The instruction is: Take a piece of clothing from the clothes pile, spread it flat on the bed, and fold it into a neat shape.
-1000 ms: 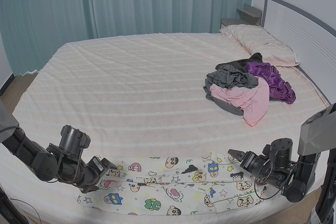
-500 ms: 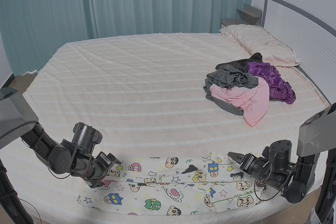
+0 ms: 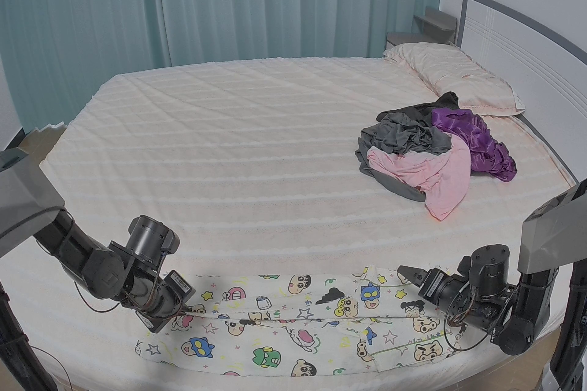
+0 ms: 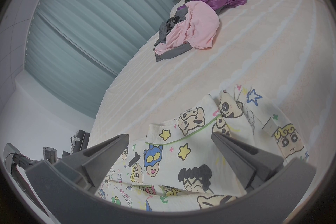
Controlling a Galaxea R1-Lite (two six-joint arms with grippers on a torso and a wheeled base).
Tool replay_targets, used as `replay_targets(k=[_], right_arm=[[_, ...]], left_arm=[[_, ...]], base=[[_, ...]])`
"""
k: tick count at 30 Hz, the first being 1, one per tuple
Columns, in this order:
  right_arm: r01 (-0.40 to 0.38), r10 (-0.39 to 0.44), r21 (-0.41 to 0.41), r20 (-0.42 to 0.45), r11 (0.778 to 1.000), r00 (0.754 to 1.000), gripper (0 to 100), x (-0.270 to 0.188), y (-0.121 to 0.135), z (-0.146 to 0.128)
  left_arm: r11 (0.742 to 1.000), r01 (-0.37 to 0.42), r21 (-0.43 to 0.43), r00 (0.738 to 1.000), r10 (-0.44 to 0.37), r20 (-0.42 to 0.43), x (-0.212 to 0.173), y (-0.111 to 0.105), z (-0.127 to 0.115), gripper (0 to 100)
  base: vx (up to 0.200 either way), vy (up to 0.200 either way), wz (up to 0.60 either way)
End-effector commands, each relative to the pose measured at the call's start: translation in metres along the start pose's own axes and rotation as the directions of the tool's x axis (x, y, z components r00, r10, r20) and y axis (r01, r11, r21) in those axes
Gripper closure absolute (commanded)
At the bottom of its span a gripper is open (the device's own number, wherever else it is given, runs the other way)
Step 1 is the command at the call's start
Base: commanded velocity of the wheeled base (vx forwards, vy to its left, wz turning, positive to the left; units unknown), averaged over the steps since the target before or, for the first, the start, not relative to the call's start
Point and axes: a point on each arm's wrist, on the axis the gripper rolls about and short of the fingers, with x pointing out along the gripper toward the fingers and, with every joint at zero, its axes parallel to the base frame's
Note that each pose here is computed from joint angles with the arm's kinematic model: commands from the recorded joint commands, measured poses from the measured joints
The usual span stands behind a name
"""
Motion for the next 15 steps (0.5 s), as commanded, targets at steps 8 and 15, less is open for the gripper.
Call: replay_targets(k=[8,15], right_arm=[[-0.008,0.008,-0.002,0.002,1.0,1.0,0,0.0,0.001,0.0],[-0.007,0.007,-0.003,-0.001,1.0,1.0,0,0.0,0.001,-0.001]], left_arm=[[0.991,0.094,0.097,0.995,-0.095,0.013,-0.027,-0.008,0.0,100],[0.97,0.119,0.211,0.99,-0.131,0.047,-0.005,-0.015,0.007,100]], base=[[0.0,0.0,0.0],[0.0,0.0,0.0]])
